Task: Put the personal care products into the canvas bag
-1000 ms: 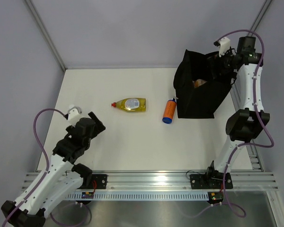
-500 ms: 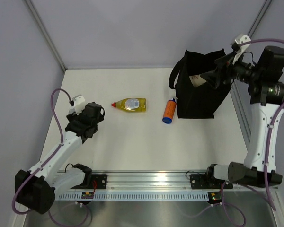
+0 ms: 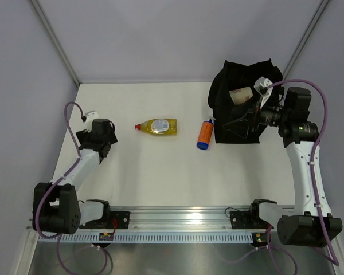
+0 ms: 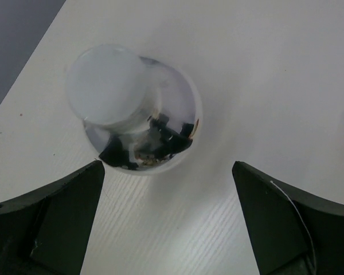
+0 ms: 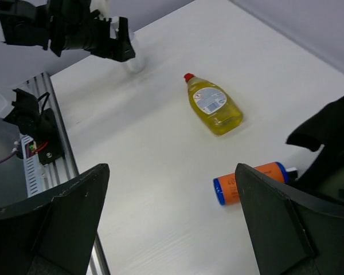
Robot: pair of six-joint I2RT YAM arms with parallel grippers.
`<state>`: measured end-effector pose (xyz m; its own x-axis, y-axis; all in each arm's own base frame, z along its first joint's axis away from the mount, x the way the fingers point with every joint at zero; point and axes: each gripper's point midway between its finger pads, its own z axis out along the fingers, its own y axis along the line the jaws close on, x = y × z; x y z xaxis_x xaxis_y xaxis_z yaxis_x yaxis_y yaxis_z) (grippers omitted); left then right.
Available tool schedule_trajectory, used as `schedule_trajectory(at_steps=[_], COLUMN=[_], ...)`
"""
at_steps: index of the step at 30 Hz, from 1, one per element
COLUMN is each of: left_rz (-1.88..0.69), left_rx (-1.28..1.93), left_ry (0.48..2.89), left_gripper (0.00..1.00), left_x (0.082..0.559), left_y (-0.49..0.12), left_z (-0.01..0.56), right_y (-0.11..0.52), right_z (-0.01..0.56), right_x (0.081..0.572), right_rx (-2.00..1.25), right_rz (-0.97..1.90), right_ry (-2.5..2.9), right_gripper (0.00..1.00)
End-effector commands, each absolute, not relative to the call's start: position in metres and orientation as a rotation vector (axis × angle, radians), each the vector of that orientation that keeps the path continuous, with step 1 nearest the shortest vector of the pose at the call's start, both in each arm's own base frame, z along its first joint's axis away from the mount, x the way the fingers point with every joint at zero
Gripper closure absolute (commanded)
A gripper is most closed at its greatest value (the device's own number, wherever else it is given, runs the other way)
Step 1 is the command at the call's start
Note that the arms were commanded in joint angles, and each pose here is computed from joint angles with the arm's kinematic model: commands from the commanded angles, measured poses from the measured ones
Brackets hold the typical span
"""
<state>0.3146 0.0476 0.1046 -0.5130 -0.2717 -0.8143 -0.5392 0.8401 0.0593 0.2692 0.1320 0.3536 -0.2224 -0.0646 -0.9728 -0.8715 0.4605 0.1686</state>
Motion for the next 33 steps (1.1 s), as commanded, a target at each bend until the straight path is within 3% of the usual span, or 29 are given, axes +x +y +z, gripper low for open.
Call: schedule_trajectory(at_steps=[1,12,15,18,23,25,30,33], left_rz=[0.404,0.209,0.101,-0.017,-0.164,-0.25,-0.712,-1.04], left_rx=[-0.43,-0.253,-0.197,-0.176,-0.131,-0.101,0.046,0.216], left_ry=[2.108,2.121,2.156,2.17,2.15,2.14,2.022,1.905], left_gripper=[0.01,0.05,0.16,0.35,0.89,0.99,1.0,1.0], left_x=[0.347,0.372,0.377,0.381,0.385,0.385,0.367,0.332], left_y=[0.06,0.07,0.055,0.042,0.021,0.008,-0.067,-0.126], left_z=[0.116,0.112,0.106,0.105,0.119,0.127,0.177,0.214], right_y=[0.15,0.153,0.152,0.152,0.154,0.15,0.166,0.185], right_z=[0.35,0.336,0.335,0.335,0.325,0.316,0.296,0.28], right_x=[0.251,0.251,0.25,0.248,0.236,0.234,0.216,0.215], right_rx=[-0.909,-0.903,-0.901,-0.91,-1.021,-1.072,-1.284,-1.333], right_rz=[1.013,1.025,1.012,1.0,0.945,0.892,0.873,0.894], right_ry=[1.563,1.589,1.594,1.594,1.585,1.598,1.58,1.614], right_gripper=[0.0,0.0,0.0,0.01,0.01,0.0,0.01,0.0])
